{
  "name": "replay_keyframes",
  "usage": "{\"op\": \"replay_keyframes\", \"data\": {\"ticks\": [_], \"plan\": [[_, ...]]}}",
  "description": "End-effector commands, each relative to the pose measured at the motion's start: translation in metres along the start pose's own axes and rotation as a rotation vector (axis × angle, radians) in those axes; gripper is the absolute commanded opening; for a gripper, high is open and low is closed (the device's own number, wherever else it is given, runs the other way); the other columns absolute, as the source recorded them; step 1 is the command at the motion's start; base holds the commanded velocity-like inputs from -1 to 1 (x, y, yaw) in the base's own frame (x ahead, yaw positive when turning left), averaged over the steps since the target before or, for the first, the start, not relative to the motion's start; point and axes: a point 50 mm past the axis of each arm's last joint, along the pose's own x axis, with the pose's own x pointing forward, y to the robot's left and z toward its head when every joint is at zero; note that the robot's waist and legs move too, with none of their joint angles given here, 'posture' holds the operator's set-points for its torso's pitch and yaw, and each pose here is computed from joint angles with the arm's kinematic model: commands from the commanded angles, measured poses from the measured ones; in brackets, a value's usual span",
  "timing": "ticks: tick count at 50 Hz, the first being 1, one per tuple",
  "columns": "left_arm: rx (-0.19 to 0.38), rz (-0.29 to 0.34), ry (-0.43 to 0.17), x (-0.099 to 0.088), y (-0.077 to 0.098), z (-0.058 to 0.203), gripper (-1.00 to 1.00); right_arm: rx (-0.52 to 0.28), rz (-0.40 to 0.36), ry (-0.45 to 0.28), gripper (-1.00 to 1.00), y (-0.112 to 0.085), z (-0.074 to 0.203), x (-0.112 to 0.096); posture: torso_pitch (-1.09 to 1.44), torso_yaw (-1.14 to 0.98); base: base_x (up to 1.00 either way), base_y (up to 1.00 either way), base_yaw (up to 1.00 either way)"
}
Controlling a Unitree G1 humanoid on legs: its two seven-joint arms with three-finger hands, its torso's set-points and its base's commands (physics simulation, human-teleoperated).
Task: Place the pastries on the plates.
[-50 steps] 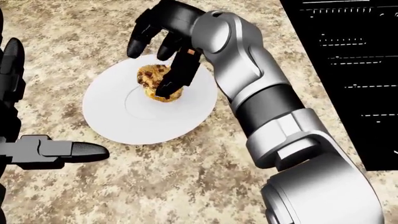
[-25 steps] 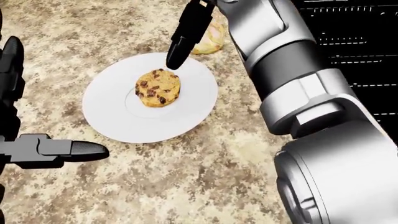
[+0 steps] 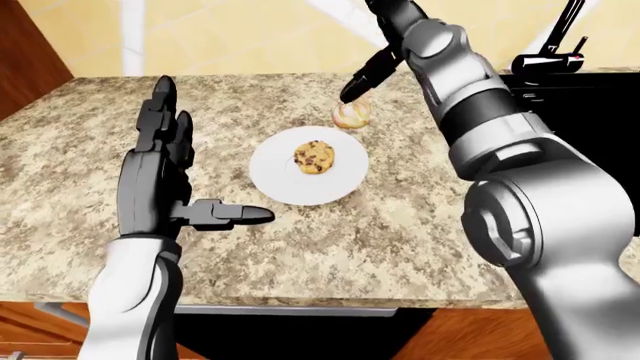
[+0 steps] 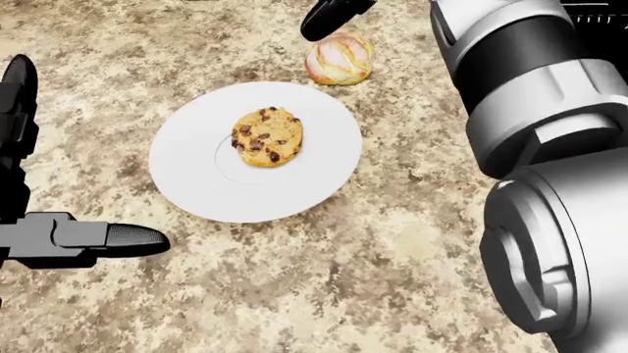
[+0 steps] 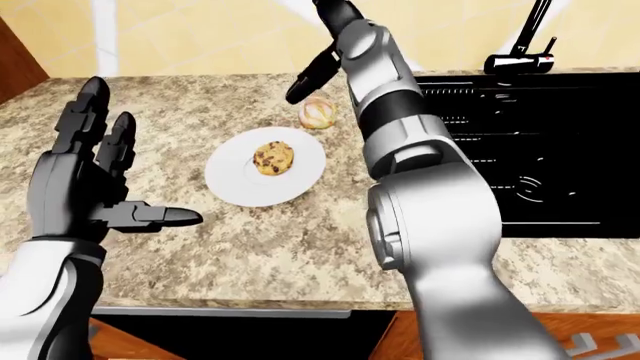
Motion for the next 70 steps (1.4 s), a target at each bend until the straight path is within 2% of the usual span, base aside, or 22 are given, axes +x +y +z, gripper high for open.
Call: {"op": "replay_keyframes", "data": {"ticks": [1,4,10,13,19,36,41,46,50,54,57,58,59,70], "plan": [[0.011,0.005,-0.087,-0.001,0.001,0.015,1.00,0.016,-0.094,-0.070,1.00,-0.019,0.021,-0.004,0.00,0.22,0.00,0.00,0.00],[0.011,-0.001,-0.092,-0.001,0.000,0.016,1.00,0.056,-0.152,-0.053,1.00,-0.029,0.015,-0.006,0.00,0.23,0.00,0.00,0.00],[0.007,-0.015,-0.114,-0.003,0.000,0.021,1.00,0.076,-0.245,0.005,1.00,-0.040,-0.004,-0.008,0.00,0.26,0.00,0.00,0.00],[0.001,-0.072,-0.152,-0.005,-0.004,0.026,1.00,0.091,-0.280,0.028,1.00,-0.045,-0.011,-0.009,0.01,0.27,0.00,0.00,0.00],[0.014,-0.066,-0.147,-0.006,-0.003,0.025,1.00,0.098,-0.345,0.042,1.00,-0.053,-0.016,-0.012,0.06,0.27,0.00,0.00,0.00],[0.021,-0.059,-0.143,-0.008,-0.001,0.025,1.00,0.132,-0.406,0.050,1.00,-0.064,-0.015,-0.015,0.19,0.27,0.00,0.00,0.00],[0.039,-0.041,-0.140,-0.007,0.001,0.024,1.00,0.128,-0.414,0.068,1.00,-0.064,-0.019,-0.016,0.23,0.27,0.00,0.00,0.00],[0.038,-0.044,-0.143,-0.006,0.000,0.023,1.00,0.119,-0.459,0.098,1.00,-0.069,-0.023,-0.018,0.23,0.27,0.00,0.00,0.00],[0.013,-0.041,-0.138,-0.006,0.001,0.024,1.00,0.113,-0.482,0.126,1.00,-0.071,-0.029,-0.019,0.23,0.27,0.00,0.00,0.00],[-0.048,-0.020,-0.102,-0.006,0.003,0.022,1.00,0.109,-0.516,0.154,1.00,-0.071,-0.033,-0.020,0.23,0.27,0.00,0.00,0.00],[-0.060,-0.016,-0.100,-0.006,0.004,0.023,1.00,0.110,-0.538,0.168,1.00,-0.071,-0.038,-0.020,0.23,0.27,0.00,0.00,0.00],[-0.051,-0.006,-0.094,-0.006,0.005,0.021,1.00,0.118,-0.558,0.176,1.00,-0.071,-0.040,-0.021,0.23,0.27,0.00,0.00,0.00],[-0.017,-0.013,-0.094,-0.007,0.005,0.020,1.00,0.120,-0.568,0.182,1.00,-0.071,-0.041,-0.021,0.23,0.27,0.00,0.00,0.00],[-0.010,-0.051,-0.116,-0.010,0.002,0.020,1.00,0.169,-0.621,0.190,1.00,-0.068,-0.049,-0.021,0.28,0.27,0.00,0.00,0.00]]}}
